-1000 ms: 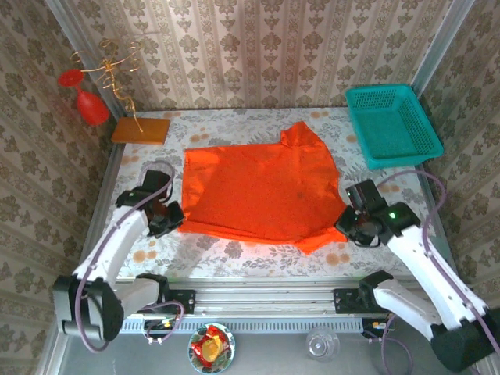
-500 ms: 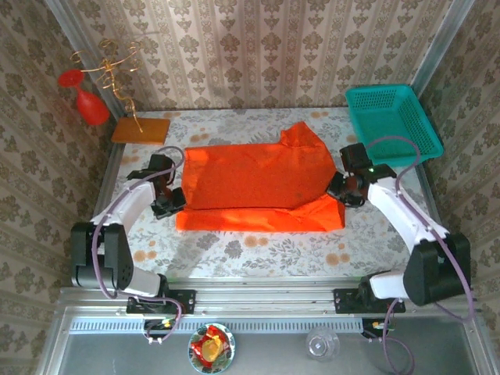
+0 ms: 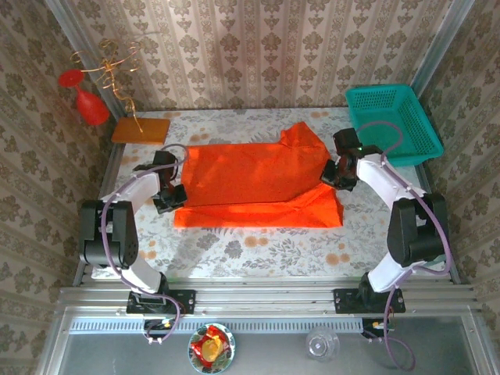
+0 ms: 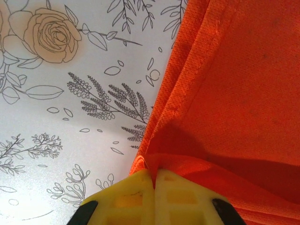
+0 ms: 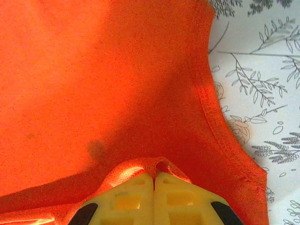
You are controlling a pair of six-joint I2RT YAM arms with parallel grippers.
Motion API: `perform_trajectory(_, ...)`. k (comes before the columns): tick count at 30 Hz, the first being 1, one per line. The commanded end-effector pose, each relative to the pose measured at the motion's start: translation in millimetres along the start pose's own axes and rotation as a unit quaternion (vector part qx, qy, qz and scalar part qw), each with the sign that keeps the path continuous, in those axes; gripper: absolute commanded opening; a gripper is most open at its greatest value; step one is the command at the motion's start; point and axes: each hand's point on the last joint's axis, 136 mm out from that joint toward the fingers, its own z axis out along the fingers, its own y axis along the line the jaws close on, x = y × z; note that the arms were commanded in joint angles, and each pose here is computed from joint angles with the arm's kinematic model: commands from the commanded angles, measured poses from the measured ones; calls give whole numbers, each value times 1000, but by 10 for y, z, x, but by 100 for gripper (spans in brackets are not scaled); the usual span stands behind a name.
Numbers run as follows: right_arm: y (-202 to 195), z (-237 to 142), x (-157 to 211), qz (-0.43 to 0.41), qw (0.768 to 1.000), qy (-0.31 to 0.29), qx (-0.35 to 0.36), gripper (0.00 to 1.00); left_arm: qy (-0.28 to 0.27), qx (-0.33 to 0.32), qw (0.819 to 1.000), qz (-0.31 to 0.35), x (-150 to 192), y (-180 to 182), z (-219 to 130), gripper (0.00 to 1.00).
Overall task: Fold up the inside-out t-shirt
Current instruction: Fold the T-shirt at the center of the table, then smooth out the T-shirt at the center of the table.
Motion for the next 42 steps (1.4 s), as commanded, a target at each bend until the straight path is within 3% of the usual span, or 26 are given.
perform_trajectory(1,107,-79,-73,-21,1000,0,-19,0,-14,-10,1000,6,-125,27,-18,6)
perform_trajectory(5,129,-17,-86,-30,999,10,-20,0,-21,-3,1000,5,-165,-7,-83,10)
perform_trajectory(12,109,96,-132,-30,999,16,-11,0,-68,16,998,0,-170,-24,-432,26)
perform_trajectory(16,150,163,-187,-35,999,14,-15,0,-56,45,997,8,-16,-128,-456,25)
perform_trajectory(20,220,247,-248,-46,998,24,-22,3,-18,57,998,27,196,-224,-307,15)
perform_trajectory(21,211,258,-268,-47,998,26,-16,7,-11,59,998,31,243,-245,-263,12)
perform_trajectory(25,201,109,-319,-49,999,14,-7,38,25,70,997,36,415,-297,-91,6)
perform_trajectory(27,204,-11,-275,-49,999,11,-14,47,37,62,997,36,465,-265,-28,3)
perform_trajectory(34,126,-116,386,-33,994,78,-73,60,61,57,996,43,554,-238,115,0)
perform_trajectory(42,72,207,924,9,980,145,-134,81,109,14,993,31,696,8,379,0)
